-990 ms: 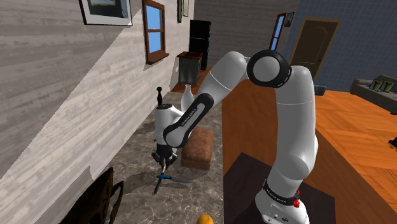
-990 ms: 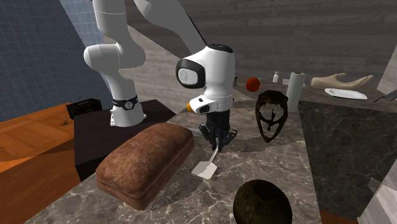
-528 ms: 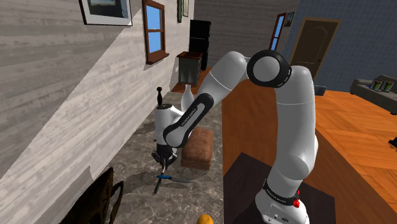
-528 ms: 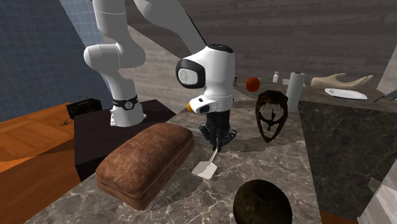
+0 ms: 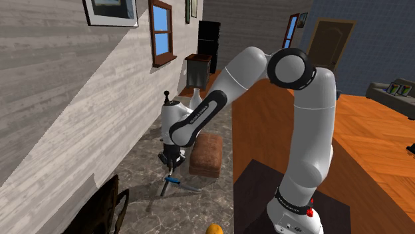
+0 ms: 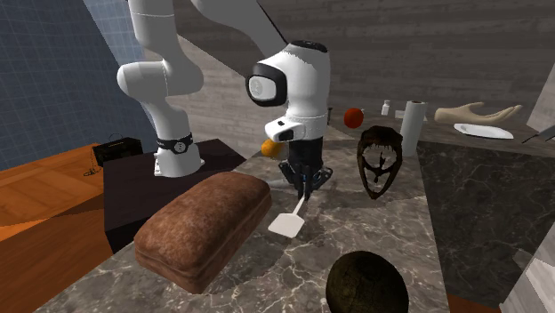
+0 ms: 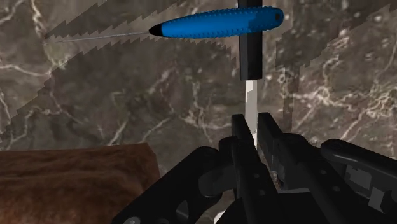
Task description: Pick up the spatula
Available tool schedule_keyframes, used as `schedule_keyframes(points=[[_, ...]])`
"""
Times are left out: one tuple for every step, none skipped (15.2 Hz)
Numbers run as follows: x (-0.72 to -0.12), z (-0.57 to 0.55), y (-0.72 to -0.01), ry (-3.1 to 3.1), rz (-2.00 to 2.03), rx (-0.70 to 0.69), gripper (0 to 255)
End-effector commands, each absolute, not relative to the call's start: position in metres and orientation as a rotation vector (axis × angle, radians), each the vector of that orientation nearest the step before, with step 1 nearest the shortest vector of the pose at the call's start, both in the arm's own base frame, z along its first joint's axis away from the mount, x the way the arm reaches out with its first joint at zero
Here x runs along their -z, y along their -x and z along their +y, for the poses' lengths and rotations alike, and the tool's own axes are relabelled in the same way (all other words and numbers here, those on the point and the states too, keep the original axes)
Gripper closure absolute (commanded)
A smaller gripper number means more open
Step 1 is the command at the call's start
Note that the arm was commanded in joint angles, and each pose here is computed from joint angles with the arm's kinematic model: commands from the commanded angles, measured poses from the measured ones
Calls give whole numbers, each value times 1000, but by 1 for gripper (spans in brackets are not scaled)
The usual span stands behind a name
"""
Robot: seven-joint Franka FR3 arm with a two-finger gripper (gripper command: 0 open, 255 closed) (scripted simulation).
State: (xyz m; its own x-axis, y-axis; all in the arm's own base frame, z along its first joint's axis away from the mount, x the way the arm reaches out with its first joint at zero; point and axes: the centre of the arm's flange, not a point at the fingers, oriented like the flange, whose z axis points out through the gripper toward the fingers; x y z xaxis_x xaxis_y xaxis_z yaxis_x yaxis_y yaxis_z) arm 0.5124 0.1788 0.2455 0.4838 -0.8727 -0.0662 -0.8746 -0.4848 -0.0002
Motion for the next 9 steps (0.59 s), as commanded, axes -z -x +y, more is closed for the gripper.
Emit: schedule_keyframes(points=[[-256, 178, -513, 2677, 1577, -89, 255], [-262, 178, -513, 2677, 1577, -89, 255], [-267, 178, -513, 2677, 1577, -89, 255], [-272, 178, -513, 2677, 1577, -89, 255], [-278, 178, -513, 2677, 1577, -89, 255], [-283, 178, -513, 2677, 1577, -89, 255], [-288, 178, -513, 2677, 1577, -89, 255], [-289, 178, -513, 2677, 1577, -89, 255], [-289, 178, -513, 2677, 1577, -89, 255]])
